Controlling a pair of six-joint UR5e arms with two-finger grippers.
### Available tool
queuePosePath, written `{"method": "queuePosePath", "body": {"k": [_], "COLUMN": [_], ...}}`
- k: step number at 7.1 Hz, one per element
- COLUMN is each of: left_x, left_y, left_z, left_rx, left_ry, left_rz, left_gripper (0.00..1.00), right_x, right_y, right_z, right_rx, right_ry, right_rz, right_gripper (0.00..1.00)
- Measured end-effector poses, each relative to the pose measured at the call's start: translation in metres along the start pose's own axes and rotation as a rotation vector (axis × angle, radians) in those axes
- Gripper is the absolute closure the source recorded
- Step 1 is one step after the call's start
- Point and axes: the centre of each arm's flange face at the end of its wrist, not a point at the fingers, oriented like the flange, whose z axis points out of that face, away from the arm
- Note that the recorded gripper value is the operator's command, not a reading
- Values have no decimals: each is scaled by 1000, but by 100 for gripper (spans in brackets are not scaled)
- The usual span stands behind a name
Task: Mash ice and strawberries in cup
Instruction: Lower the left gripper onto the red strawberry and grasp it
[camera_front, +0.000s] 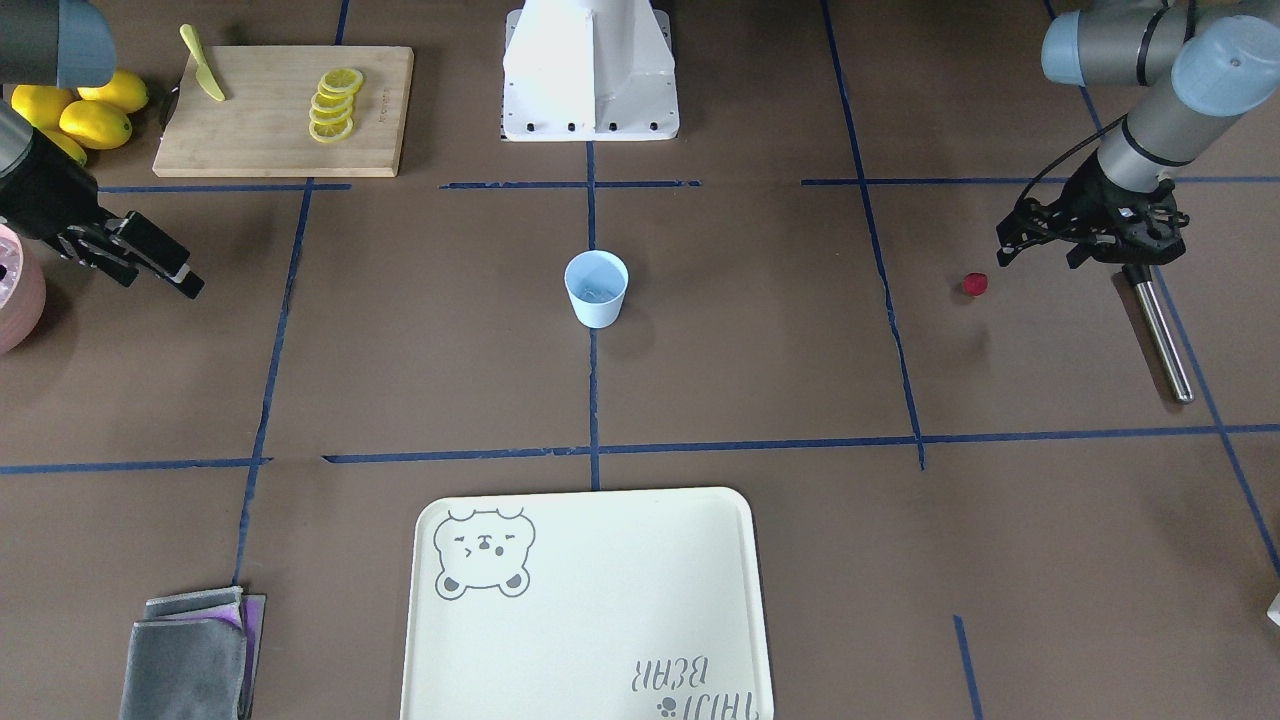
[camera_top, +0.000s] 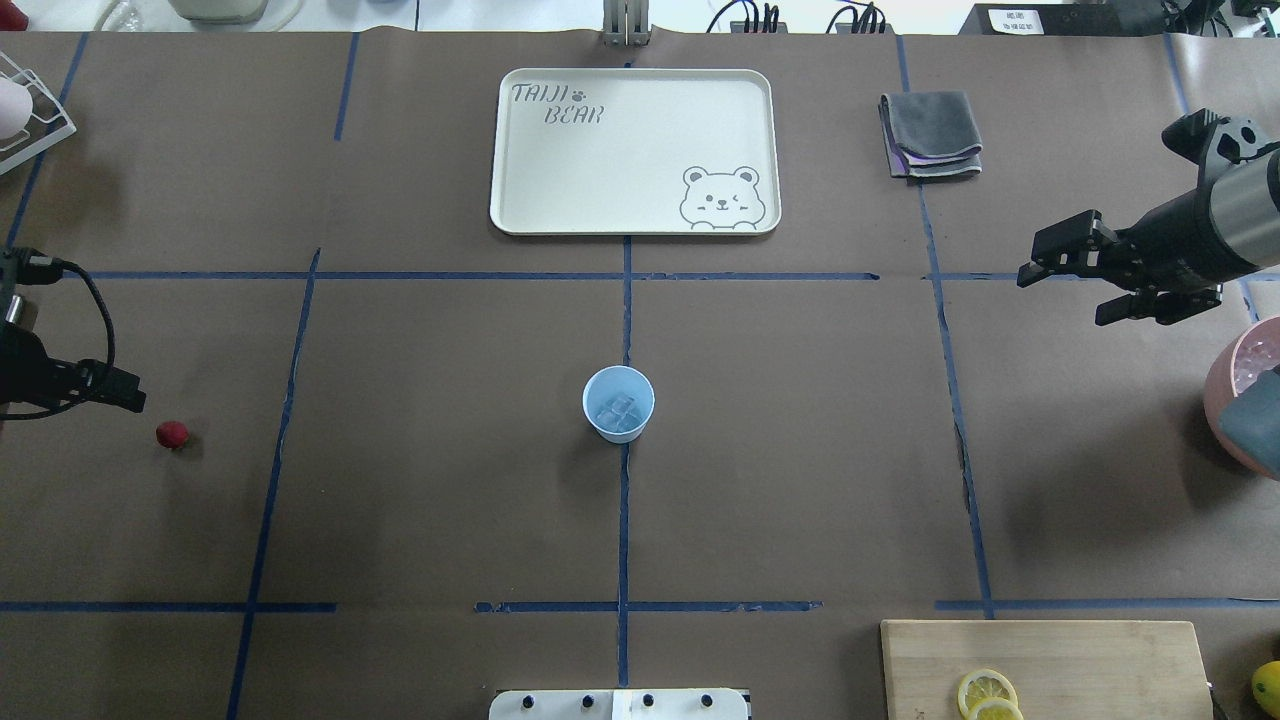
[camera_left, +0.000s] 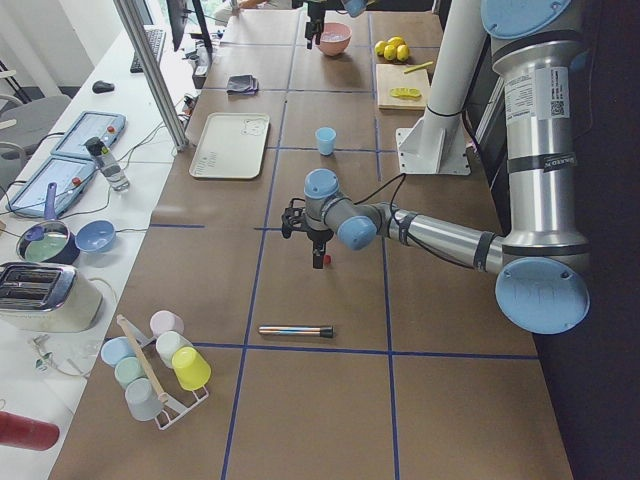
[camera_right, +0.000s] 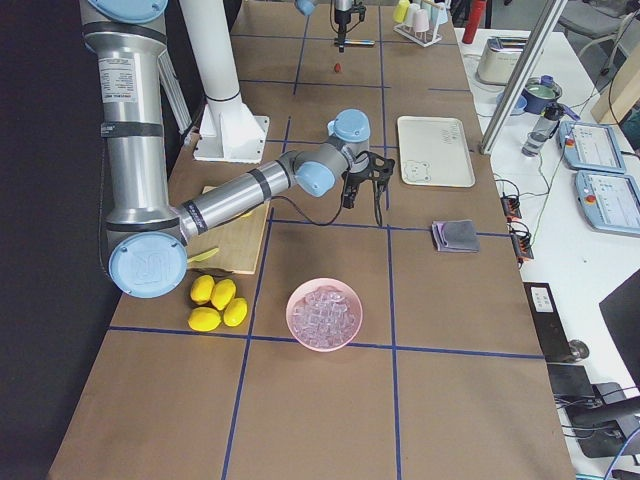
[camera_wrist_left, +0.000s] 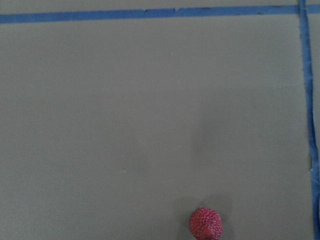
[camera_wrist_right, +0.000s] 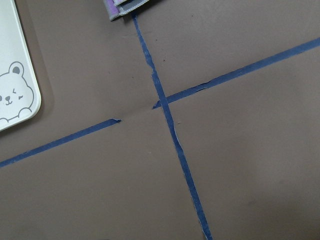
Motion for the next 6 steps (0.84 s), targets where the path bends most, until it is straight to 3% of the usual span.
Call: {"method": "queuePosePath", "body": {"k": [2, 6], "left_x": [29, 35], "left_y": [7, 11], "left_z": [36, 57], "left_rx": [31, 43], "left_ry": [-10, -28], "left_rz": [-41, -48], "left_gripper": [0, 0], "right_x": [0, -1], "right_y": [0, 0], "right_z": [0, 0], "right_rx": [0, 1], "right_ry": [0, 0], "right_rz": [0, -1], "right_gripper": [0, 0]}}
